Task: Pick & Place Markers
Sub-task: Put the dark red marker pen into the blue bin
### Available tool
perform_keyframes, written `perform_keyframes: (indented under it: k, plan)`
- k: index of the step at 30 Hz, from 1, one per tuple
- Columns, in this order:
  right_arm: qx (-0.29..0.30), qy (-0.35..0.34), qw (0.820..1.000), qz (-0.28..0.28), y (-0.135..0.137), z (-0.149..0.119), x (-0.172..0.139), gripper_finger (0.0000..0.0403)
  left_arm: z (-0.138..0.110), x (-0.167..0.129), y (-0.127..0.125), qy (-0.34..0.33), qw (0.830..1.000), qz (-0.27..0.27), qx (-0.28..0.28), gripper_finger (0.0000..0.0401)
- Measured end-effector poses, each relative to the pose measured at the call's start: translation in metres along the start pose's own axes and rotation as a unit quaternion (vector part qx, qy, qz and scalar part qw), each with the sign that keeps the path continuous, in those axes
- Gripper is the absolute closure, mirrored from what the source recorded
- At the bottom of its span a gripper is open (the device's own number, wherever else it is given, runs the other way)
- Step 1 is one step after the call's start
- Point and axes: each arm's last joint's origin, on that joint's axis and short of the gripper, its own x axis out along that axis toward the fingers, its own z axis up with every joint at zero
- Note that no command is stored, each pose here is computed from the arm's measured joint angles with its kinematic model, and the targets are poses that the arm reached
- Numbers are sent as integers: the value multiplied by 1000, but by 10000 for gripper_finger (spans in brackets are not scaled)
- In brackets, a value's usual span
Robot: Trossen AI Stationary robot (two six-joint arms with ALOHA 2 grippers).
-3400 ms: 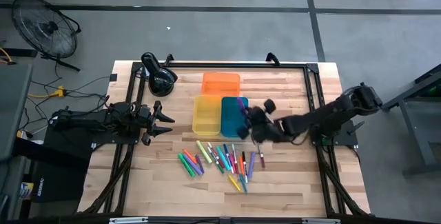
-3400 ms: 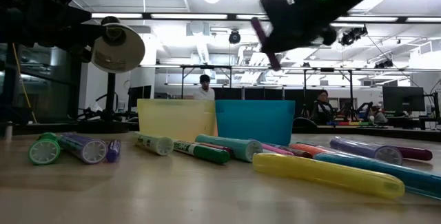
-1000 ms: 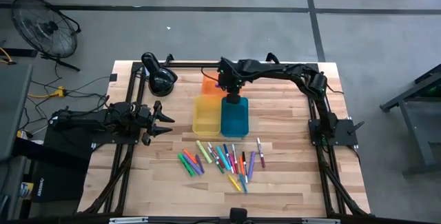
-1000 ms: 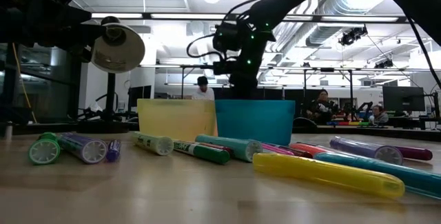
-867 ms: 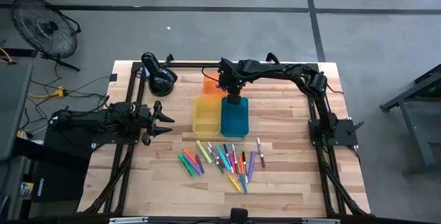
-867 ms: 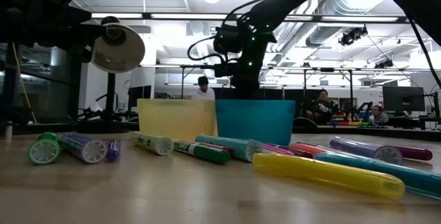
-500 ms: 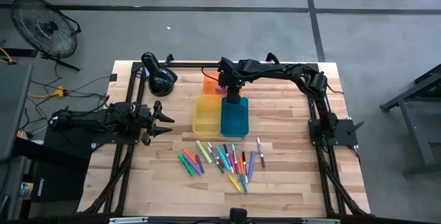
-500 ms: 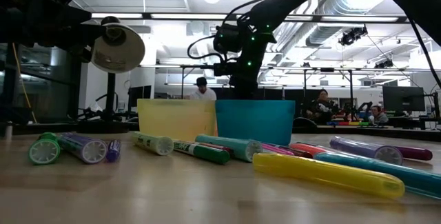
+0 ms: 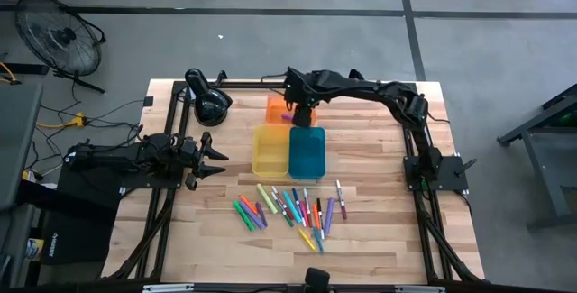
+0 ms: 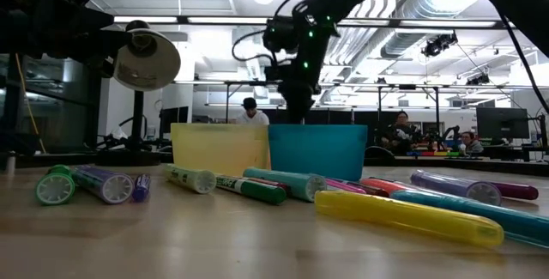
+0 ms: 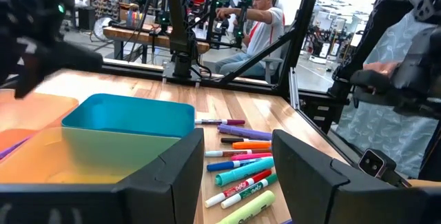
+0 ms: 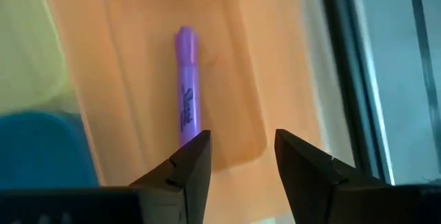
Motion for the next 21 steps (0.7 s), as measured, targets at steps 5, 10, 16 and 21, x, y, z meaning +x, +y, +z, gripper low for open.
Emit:
perform_keyframes:
  k: [5, 10, 16, 21]
  plan:
    - [79, 17, 996, 42, -3, 7, -26, 252, 0, 0, 0, 0, 1000, 0, 0, 231]
    - [134, 65, 982, 120, 1, 4, -47, 253, 0, 0, 0, 0, 1000, 0, 0, 231]
    - [111, 188, 967, 132, 27, -14, -62, 252, 0, 0, 0, 0, 1000, 0, 0, 231]
    - [66, 255, 959, 104, 66, -30, -66, 253, 0, 0, 0, 0, 1000, 0, 0, 231]
